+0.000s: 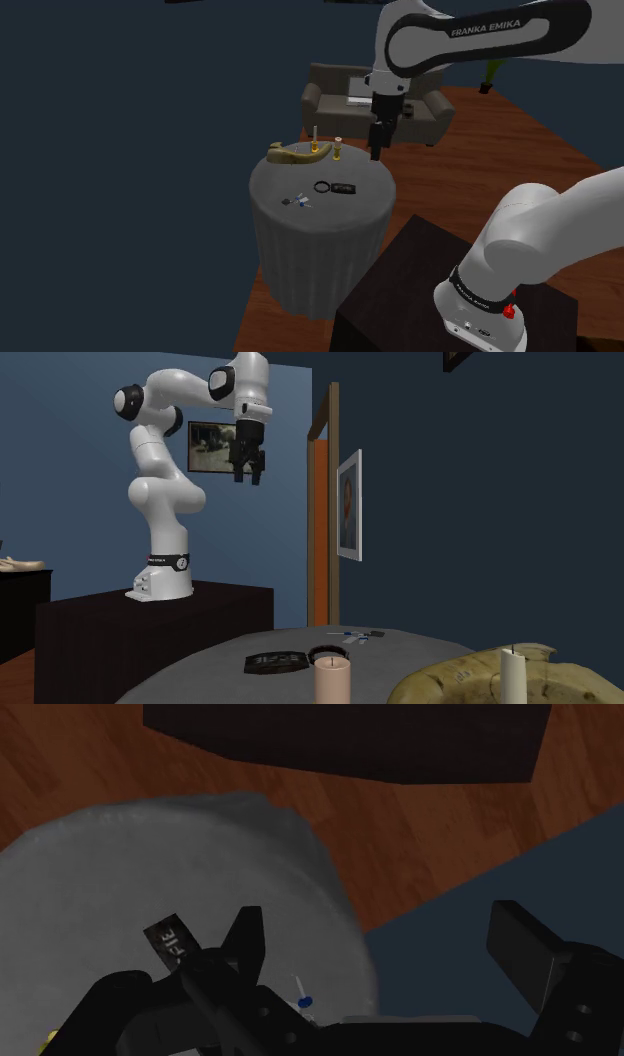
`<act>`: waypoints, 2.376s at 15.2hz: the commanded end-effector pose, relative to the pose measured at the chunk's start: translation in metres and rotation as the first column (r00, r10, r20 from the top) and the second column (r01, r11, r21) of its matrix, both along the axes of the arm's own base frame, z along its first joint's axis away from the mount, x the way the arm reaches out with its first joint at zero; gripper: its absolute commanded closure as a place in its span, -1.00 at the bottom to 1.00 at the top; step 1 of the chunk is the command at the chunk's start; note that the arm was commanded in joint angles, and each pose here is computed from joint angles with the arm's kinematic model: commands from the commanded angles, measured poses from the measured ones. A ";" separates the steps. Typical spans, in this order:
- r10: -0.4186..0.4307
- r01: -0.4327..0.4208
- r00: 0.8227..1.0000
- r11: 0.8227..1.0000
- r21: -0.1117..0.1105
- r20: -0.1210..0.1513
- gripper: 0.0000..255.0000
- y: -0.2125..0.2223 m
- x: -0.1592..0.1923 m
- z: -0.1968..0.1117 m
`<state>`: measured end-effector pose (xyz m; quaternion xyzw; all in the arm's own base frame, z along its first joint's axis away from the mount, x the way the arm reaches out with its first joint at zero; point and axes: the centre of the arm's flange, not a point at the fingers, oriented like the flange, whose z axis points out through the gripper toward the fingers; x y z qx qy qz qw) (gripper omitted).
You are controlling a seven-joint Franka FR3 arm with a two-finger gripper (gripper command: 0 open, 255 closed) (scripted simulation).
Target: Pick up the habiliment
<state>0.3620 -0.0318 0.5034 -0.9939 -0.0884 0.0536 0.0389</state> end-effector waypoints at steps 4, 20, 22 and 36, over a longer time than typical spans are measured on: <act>0.023 -0.023 1.000 0.999 -0.022 -0.005 -1.00 -0.018 0.039 -0.049; 0.092 -0.095 0.995 0.991 -0.090 -0.029 -1.00 -0.080 0.160 -0.208; 0.101 -0.104 0.994 0.990 -0.098 -0.033 -1.00 -0.087 0.175 -0.228; 0.145 -0.151 0.988 0.978 -0.141 -0.052 -1.00 -0.129 0.256 -0.347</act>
